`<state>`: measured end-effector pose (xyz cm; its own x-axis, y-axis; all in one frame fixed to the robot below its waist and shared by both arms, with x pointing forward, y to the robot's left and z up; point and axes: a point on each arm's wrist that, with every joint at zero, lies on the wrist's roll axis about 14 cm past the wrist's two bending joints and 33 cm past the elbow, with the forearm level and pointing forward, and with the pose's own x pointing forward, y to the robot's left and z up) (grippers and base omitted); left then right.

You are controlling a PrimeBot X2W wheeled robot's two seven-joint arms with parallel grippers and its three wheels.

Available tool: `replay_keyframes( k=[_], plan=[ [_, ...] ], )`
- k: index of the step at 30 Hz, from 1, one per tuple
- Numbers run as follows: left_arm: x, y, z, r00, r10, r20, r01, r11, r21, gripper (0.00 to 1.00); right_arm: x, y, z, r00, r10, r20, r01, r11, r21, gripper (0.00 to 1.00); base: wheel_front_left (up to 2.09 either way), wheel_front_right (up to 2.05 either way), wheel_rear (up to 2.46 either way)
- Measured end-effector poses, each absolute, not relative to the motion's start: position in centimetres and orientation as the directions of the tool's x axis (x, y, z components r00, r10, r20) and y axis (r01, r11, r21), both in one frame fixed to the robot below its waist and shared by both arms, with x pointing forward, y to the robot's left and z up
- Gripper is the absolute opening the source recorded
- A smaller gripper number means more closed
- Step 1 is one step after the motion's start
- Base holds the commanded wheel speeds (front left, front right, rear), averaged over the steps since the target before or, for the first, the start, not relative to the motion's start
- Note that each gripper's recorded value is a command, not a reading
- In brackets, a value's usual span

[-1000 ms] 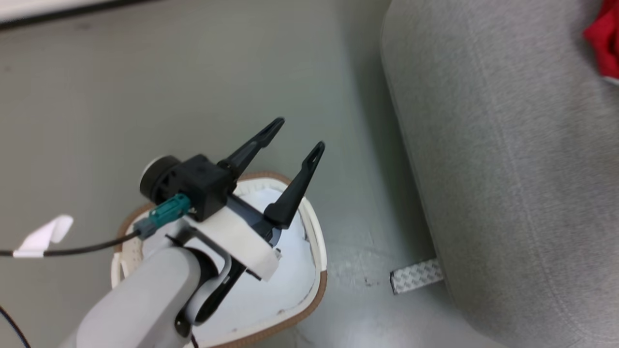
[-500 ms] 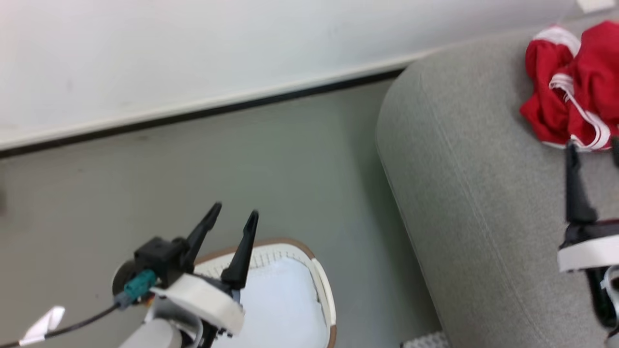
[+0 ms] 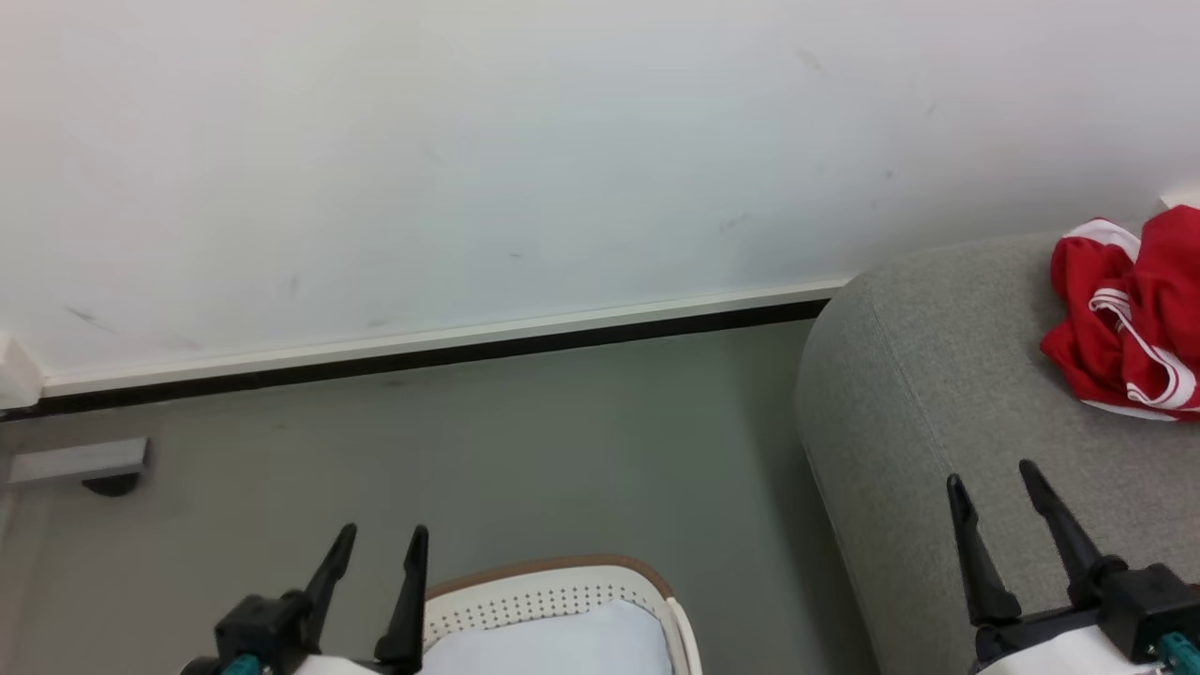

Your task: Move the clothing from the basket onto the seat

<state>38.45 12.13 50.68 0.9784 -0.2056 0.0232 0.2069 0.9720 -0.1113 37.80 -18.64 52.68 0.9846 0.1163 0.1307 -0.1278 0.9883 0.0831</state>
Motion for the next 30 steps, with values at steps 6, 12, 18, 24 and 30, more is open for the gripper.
replay_keyframes(
  k=[6,12,18,24,30],
  plan=[
    [36.1,14.1,50.8,0.988,-0.147,0.045,0.151,0.982,-0.118,1.0,36.4,-16.5,51.4,0.984,0.148,0.103,-0.157,0.983,0.091,1.0,0.0,0.0,0.0],
    [34.8,15.0,50.6,0.991,-0.12,0.057,0.126,0.984,-0.122,1.0,34.8,-15.0,49.6,0.984,0.171,0.051,-0.175,0.98,0.092,1.0,0.0,0.0,0.0],
    [34.6,14.9,50.2,0.991,-0.122,0.055,0.129,0.982,-0.139,1.0,34.4,-14.5,48.9,0.985,0.17,0.034,-0.172,0.98,0.104,1.0,0.0,0.0,0.0],
    [34.6,15.0,49.7,0.992,-0.119,0.049,0.125,0.98,-0.152,1.0,34.5,-14.6,48.8,0.986,0.164,0.03,-0.166,0.98,0.107,1.0,0.0,0.0,0.0],
    [34.5,15.2,49.3,0.993,-0.115,0.039,0.12,0.981,-0.15,1.0,34.6,-14.8,48.8,0.987,0.158,0.029,-0.161,0.981,0.106,1.0,0.0,0.0,0.0]
  ],
)
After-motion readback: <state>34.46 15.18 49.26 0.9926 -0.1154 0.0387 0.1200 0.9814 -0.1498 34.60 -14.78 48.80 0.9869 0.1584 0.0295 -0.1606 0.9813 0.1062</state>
